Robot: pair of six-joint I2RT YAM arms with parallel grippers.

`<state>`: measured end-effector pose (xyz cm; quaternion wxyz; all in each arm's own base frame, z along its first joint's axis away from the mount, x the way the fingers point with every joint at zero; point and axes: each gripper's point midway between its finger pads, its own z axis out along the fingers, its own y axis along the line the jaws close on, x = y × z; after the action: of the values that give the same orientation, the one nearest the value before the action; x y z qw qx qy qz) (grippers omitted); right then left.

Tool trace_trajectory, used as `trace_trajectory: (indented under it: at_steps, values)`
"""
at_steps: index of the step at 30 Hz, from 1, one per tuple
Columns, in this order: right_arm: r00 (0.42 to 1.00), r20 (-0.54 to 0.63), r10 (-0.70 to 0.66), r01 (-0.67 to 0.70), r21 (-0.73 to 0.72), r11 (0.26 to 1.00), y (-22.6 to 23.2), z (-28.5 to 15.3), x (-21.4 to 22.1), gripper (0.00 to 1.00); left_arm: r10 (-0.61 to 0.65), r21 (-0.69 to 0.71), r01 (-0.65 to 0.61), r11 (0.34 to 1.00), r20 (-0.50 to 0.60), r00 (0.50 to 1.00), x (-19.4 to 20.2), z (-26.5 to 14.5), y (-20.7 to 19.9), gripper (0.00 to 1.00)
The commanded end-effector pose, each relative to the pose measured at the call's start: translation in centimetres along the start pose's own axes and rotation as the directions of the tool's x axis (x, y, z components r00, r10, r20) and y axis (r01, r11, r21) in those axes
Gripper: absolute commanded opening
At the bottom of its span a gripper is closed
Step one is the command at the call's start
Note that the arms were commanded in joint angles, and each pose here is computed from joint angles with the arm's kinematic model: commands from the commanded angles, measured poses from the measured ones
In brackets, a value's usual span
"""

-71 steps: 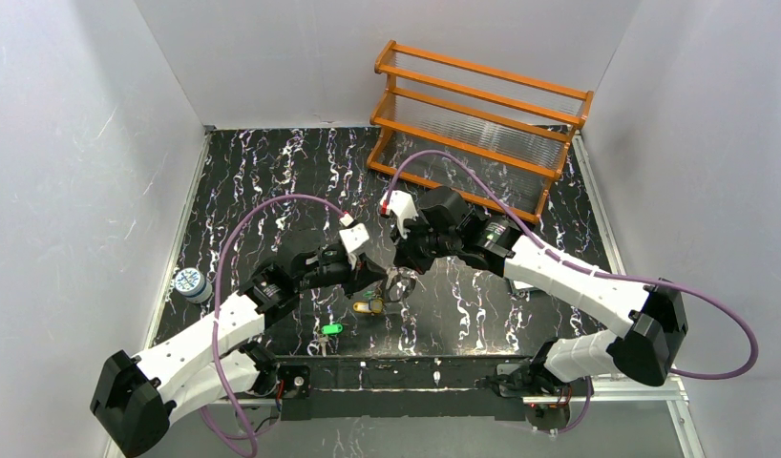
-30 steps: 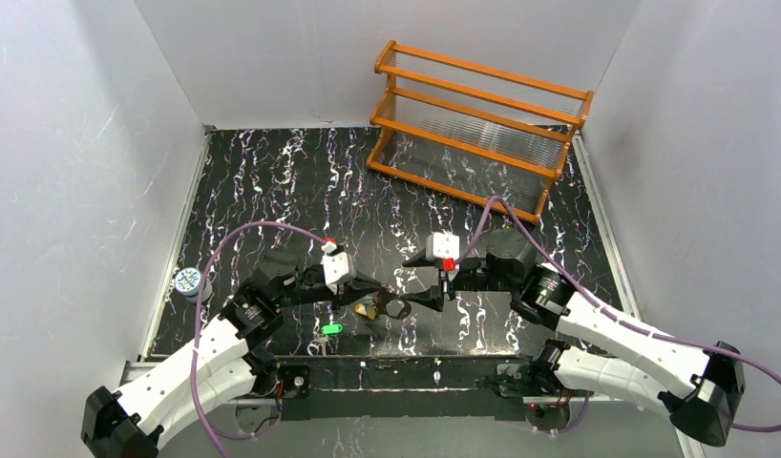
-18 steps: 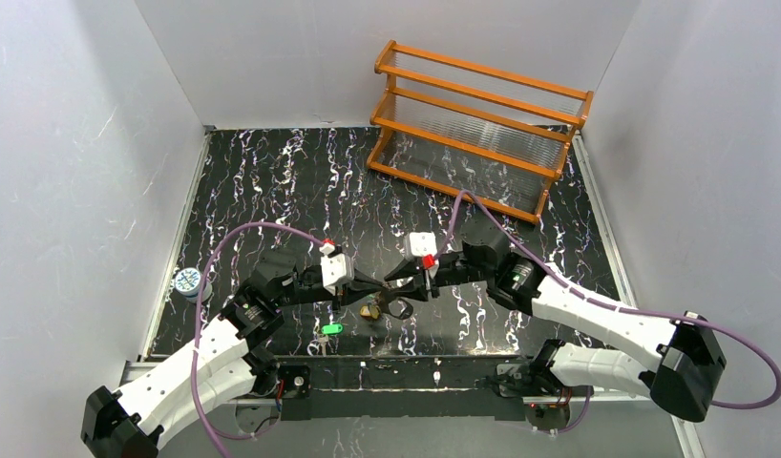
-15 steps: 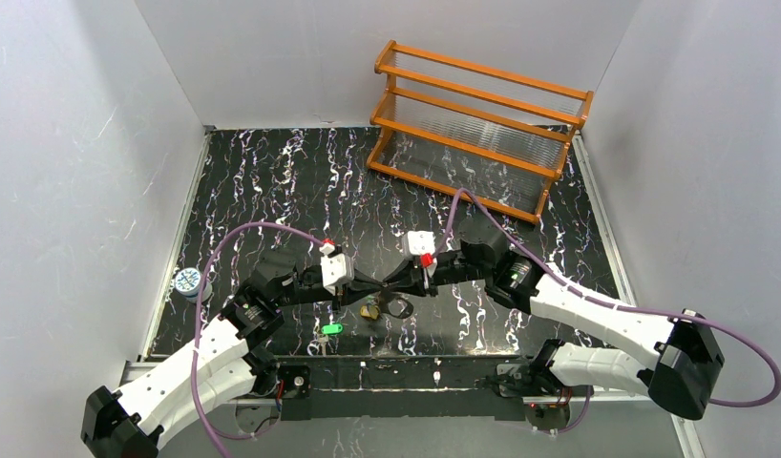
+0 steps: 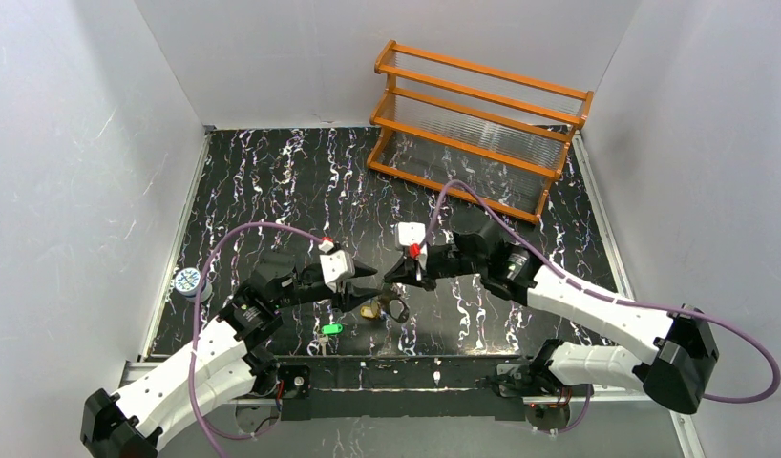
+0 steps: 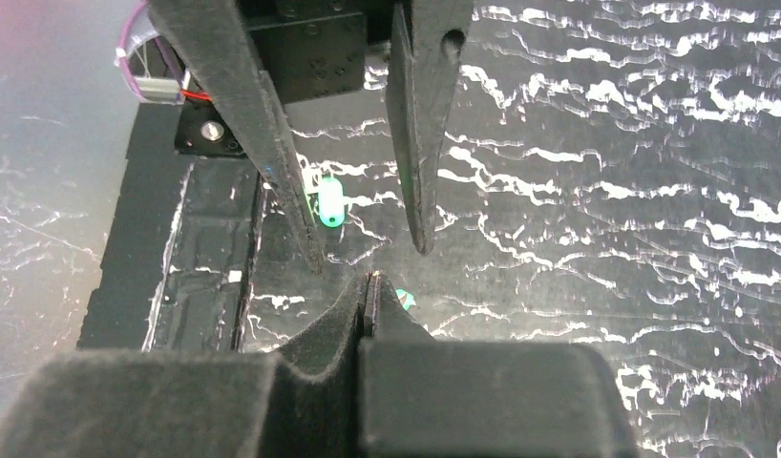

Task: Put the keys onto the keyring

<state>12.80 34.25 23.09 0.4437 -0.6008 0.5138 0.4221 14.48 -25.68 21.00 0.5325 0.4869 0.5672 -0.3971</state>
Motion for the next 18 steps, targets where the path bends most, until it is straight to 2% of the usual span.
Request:
trace_trajectory:
  at_steps: [1,5,11,18]
  values:
    - [0.994,-0.107,0.028,-0.02,0.073,0.997,-1.9,-0.4,-0.5,0.01,0.0,-0.122,-0.004,0.993,-0.03,1.0,-0.6,-0.7,1.9,0.45]
    - [0.967,-0.218,0.133,-0.116,0.091,0.989,-2.4,-0.2,0.4,0.01,0.011,-0.125,-0.014,0.992,-0.022,1.0,-0.6,-0.6,2.0,0.45]
    - [0.893,-0.367,0.26,-0.234,0.114,0.965,-2.5,0.3,2.4,0.01,0.016,-0.082,-0.016,0.996,-0.001,1.0,-0.4,0.2,1.7,0.42]
    - [0.894,-0.359,0.267,-0.256,0.078,0.964,-1.9,0.7,2.0,0.01,0.0,-0.022,0.001,1.0,0.041,0.999,0.5,1.2,0.9,0.35]
